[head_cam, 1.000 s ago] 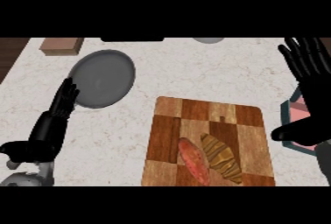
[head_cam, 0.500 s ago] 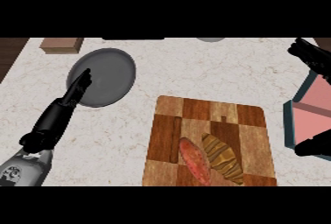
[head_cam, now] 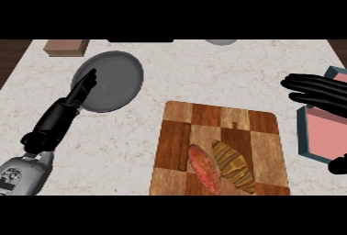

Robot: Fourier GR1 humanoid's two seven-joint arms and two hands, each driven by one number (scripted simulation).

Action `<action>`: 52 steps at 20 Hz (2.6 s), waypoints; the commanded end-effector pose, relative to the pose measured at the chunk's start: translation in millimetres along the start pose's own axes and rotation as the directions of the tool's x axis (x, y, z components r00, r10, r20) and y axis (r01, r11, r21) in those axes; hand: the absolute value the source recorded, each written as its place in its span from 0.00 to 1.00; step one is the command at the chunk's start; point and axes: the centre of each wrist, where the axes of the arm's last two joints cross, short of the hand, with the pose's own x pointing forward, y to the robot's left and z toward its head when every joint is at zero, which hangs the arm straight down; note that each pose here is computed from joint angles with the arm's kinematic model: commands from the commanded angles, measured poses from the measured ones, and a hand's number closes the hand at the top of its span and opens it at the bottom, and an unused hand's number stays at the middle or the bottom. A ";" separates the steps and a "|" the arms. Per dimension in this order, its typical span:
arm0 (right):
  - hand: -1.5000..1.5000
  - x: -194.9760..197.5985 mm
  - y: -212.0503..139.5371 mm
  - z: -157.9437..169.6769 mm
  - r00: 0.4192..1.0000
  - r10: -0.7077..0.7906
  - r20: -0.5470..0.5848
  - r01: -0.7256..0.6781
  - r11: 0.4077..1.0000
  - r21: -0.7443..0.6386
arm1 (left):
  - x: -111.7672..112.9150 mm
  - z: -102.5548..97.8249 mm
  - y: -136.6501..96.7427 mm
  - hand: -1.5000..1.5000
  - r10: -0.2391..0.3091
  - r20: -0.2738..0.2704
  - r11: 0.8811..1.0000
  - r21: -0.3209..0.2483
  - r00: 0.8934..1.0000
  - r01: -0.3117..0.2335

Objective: Pick the croissant from the cutting board and place it in the cardboard box

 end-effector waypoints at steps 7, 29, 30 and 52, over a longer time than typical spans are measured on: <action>0.00 79.6 29.0 -30.6 0.952 0.304 -0.036 -0.278 0.907 0.317 | -7.7 11.1 -5.9 0.50 0.009 -0.014 1.000 -0.004 1.000 -0.009; 0.00 112.8 108.3 -64.7 0.890 0.403 -0.213 -0.291 0.861 0.417 | -0.4 -11.7 -4.8 0.50 -0.014 -0.009 1.000 -0.005 1.000 0.014; 0.00 106.2 124.5 -67.2 0.887 0.407 -0.217 -0.291 0.858 0.422 | -11.3 7.3 17.9 0.50 0.002 0.004 1.000 -0.011 1.000 -0.002; 0.00 64.1 191.0 -75.2 0.868 0.451 -0.209 -0.305 0.815 0.493 | 2.4 4.7 1.5 0.50 0.011 0.003 1.000 -0.001 1.000 -0.011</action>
